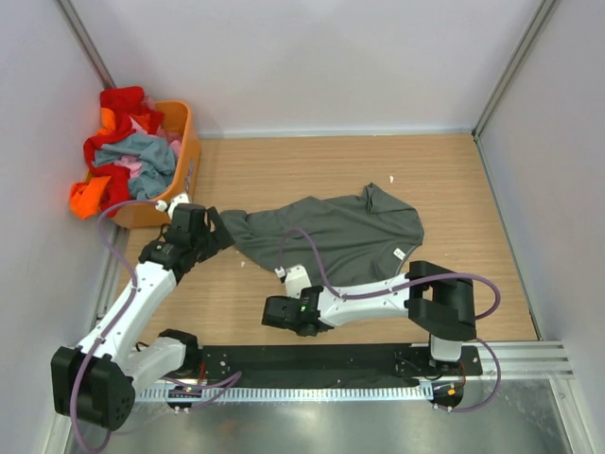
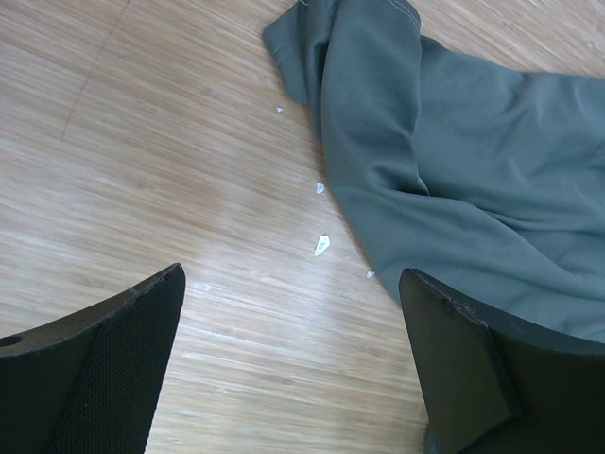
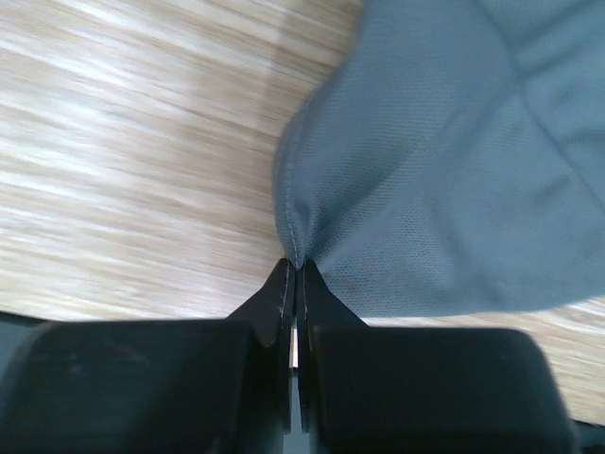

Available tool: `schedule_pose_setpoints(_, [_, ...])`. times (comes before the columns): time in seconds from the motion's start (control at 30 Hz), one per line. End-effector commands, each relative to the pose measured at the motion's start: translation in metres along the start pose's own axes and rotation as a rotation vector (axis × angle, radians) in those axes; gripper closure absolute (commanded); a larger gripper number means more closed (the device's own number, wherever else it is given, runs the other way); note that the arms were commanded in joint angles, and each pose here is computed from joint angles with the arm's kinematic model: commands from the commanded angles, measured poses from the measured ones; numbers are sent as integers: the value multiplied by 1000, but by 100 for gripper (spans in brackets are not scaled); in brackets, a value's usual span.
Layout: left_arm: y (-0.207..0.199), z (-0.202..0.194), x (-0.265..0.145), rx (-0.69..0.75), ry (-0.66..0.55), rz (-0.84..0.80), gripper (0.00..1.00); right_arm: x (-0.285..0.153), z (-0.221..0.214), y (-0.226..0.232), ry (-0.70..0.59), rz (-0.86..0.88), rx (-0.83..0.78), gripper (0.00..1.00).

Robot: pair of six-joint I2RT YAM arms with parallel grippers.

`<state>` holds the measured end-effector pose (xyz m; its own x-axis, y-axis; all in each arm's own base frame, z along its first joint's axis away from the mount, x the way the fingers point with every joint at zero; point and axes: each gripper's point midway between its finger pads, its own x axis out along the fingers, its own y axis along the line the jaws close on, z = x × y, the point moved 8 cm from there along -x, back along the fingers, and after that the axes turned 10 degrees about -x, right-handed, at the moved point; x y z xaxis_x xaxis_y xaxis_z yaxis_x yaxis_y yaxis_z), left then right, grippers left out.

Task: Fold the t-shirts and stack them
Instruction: Flatten the tshirt out

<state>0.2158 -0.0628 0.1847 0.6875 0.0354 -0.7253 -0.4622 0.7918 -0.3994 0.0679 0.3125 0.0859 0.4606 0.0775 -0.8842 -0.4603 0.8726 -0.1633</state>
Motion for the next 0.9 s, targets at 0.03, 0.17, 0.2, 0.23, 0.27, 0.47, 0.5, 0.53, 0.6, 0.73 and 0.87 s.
schedule_pose_setpoints(0.03, [0,1,0,-9,-11,-15,6,-6,-4,-38,0,-144,-3,99])
schedule_pose_setpoints(0.17, [0,1,-1,-16,-16,-19,6,-65,40,-111,-157,-284,156,99])
schedule_pose_setpoints(0.2, [0,2,-1,-16,-17,-20,6,-80,50,-125,-195,-293,210,99])
schedule_pose_setpoints(0.23, [-2,3,-3,-19,-22,-26,5,-96,53,-146,-216,-318,248,99])
schedule_pose_setpoints(0.27, [-2,3,-3,-19,-19,-24,5,-108,61,-173,-263,-372,322,99])
schedule_pose_setpoints(0.47, [-6,0,-3,-47,-1,-60,6,-209,62,-274,-520,-474,582,99])
schedule_pose_setpoints(0.5, [-6,-2,-1,-53,10,-67,7,-214,63,-279,-524,-482,586,99])
schedule_pose_setpoints(0.53, [-6,-4,2,-58,19,-73,7,-213,64,-278,-513,-489,576,99])
schedule_pose_setpoints(0.6, [-9,-10,6,-78,59,-95,10,-203,62,-272,-469,-475,545,99])
schedule_pose_setpoints(0.73, [-12,-25,14,-78,113,-119,17,-171,62,-254,-398,-422,499,99])
schedule_pose_setpoints(0.87, [-27,-51,8,23,124,-146,18,-159,65,-249,-373,-431,468,99])
